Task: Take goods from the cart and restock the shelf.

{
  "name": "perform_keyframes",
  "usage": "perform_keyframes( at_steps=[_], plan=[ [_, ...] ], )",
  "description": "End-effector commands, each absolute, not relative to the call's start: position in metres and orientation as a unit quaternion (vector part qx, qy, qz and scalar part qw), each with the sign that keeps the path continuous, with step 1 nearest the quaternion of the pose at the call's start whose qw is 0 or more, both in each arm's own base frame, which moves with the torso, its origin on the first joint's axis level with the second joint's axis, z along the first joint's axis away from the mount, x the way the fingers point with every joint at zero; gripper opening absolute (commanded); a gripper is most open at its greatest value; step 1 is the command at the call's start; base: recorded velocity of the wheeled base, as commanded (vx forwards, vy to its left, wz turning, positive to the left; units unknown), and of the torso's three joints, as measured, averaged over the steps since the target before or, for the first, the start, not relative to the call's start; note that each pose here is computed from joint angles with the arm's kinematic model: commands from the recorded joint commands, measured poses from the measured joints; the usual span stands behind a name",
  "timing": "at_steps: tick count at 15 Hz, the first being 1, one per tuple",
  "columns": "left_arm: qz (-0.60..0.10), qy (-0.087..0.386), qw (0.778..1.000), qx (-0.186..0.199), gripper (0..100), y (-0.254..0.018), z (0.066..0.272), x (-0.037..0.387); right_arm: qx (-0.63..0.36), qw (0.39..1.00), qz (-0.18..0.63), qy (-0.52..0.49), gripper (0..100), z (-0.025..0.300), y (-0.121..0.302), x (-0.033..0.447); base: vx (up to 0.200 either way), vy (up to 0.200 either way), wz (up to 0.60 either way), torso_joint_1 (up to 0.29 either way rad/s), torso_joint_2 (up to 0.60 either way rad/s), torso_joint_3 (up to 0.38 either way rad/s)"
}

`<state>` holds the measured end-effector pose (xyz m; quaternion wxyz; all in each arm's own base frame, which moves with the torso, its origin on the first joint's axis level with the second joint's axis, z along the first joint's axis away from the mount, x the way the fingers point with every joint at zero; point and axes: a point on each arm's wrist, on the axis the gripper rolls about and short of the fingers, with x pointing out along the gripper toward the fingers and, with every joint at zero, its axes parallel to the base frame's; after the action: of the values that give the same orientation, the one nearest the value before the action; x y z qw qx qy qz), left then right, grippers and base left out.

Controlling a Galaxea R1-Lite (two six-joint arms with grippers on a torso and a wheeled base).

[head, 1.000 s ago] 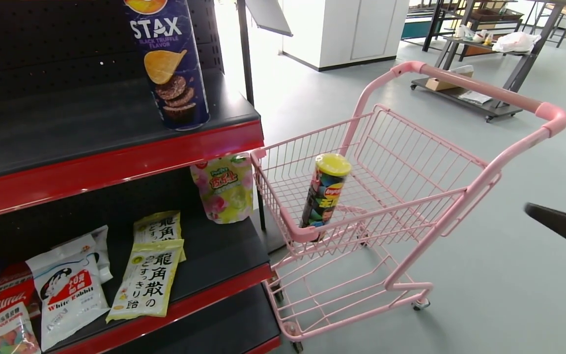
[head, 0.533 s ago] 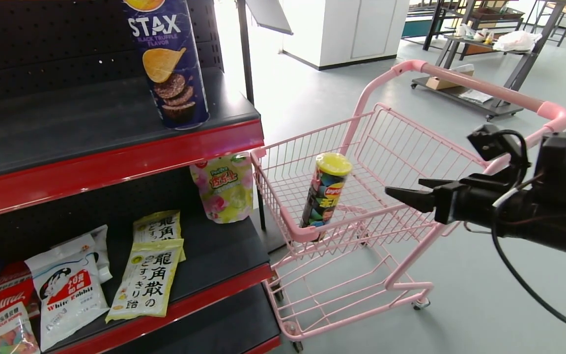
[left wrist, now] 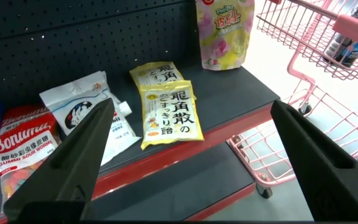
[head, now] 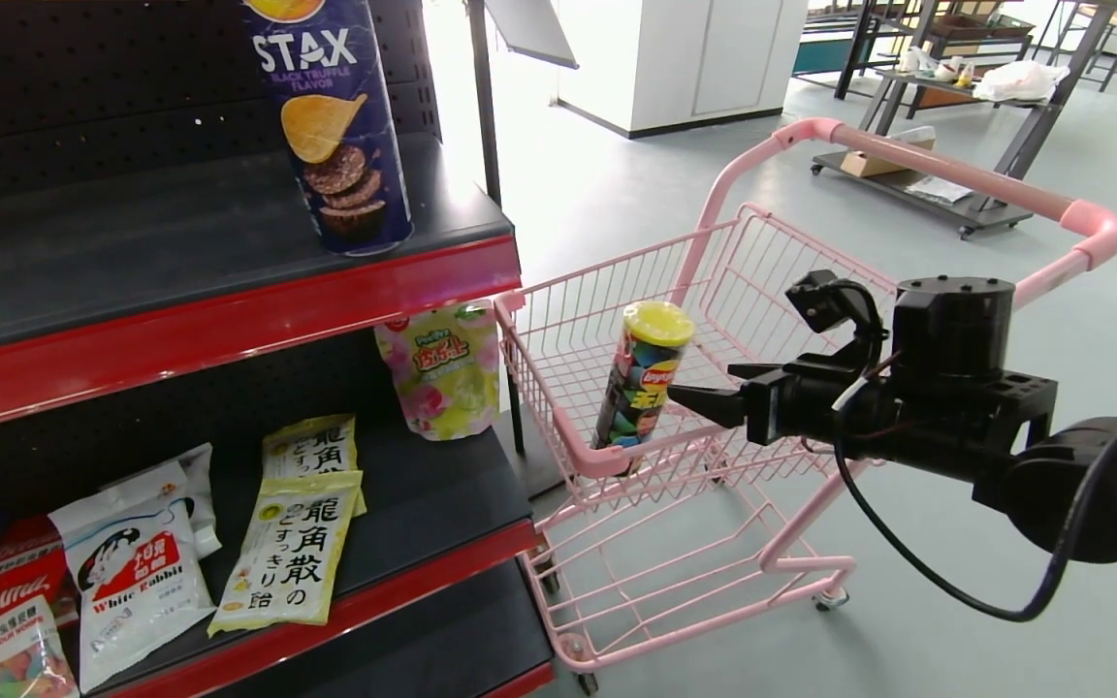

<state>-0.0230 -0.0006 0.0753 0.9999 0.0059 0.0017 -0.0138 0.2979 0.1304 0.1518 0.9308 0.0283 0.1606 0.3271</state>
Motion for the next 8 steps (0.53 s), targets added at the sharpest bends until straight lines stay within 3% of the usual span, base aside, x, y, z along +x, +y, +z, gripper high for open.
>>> perform_keyframes(
  at_steps=[1,8],
  plan=[
    [-0.014,0.002,1.000,0.006,100,-0.001,0.075,-0.023,0.026,0.925,0.339,0.169,100,0.144,0.143,0.305,0.000,0.000,0.00,0.000,0.00,0.000],
    [-0.013,0.002,1.000,0.006,100,-0.001,0.075,-0.023,0.023,0.924,0.348,0.156,100,0.144,0.160,0.320,0.000,0.000,0.00,0.000,0.00,0.000]
  ],
)
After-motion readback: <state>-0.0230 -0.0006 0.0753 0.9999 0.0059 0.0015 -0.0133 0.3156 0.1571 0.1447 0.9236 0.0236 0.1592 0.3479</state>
